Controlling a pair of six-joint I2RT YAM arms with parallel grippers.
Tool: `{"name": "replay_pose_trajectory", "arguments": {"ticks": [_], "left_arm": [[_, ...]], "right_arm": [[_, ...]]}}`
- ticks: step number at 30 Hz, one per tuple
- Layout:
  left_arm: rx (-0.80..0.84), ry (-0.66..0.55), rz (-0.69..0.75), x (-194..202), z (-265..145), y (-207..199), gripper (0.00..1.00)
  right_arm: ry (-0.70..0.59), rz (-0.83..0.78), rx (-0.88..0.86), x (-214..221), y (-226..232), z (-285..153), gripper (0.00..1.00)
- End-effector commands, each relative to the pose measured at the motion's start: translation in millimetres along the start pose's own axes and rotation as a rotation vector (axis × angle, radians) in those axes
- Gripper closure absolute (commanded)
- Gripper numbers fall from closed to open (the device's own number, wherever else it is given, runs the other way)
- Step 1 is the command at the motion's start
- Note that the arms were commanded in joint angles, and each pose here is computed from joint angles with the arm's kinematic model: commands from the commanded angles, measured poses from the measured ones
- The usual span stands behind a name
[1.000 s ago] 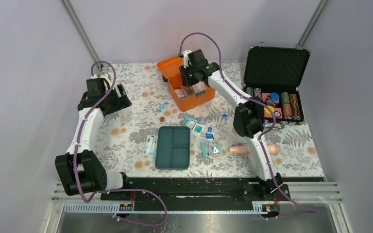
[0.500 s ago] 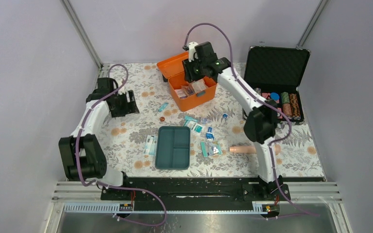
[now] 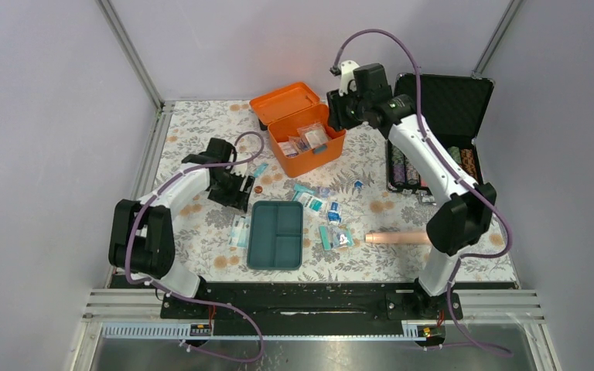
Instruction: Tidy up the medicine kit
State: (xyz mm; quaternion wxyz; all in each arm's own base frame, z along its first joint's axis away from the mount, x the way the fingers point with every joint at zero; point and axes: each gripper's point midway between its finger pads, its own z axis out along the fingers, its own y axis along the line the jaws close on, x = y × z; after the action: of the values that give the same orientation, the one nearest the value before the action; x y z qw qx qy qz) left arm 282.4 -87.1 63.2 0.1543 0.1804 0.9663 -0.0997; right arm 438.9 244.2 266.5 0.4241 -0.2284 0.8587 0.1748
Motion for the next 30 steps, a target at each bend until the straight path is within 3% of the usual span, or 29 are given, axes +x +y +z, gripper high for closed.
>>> {"name": "replay_pose_trajectory", "arguments": {"ticks": [1,10,14,19,27,30], "left_arm": [[-0.068,-0.012,-0.03,-7.7,13.0,6.3,0.32],[-0.08,0.038,-0.015,10.7,34.6,-9.7,0.34],[-0.084,0.048,-0.022,10.7,37.8,-9.1,0.35],[-0.094,0.053,-0.03,8.7,38.6,-7.6,0.35],[-0.14,-0.008,-0.082,-9.3,17.4,7.1,0.28],[-0.142,-0.022,-0.138,-14.4,11.6,15.0,0.27]], "right_arm": [[0.014,-0.024,0.05,18.6,-11.5,-29.0,0.53],[0.166,-0.041,0.006,105.2,-7.4,-44.3,0.53],[0.3,-0.204,-0.24,157.8,20.3,-50.4,0.49],[0.484,-0.333,-0.404,226.4,26.0,-52.4,0.45],[0.644,-0.143,-0.423,271.1,42.2,-46.9,0.3],[0.681,-0.078,-0.326,283.2,33.7,-40.8,0.23]]}}
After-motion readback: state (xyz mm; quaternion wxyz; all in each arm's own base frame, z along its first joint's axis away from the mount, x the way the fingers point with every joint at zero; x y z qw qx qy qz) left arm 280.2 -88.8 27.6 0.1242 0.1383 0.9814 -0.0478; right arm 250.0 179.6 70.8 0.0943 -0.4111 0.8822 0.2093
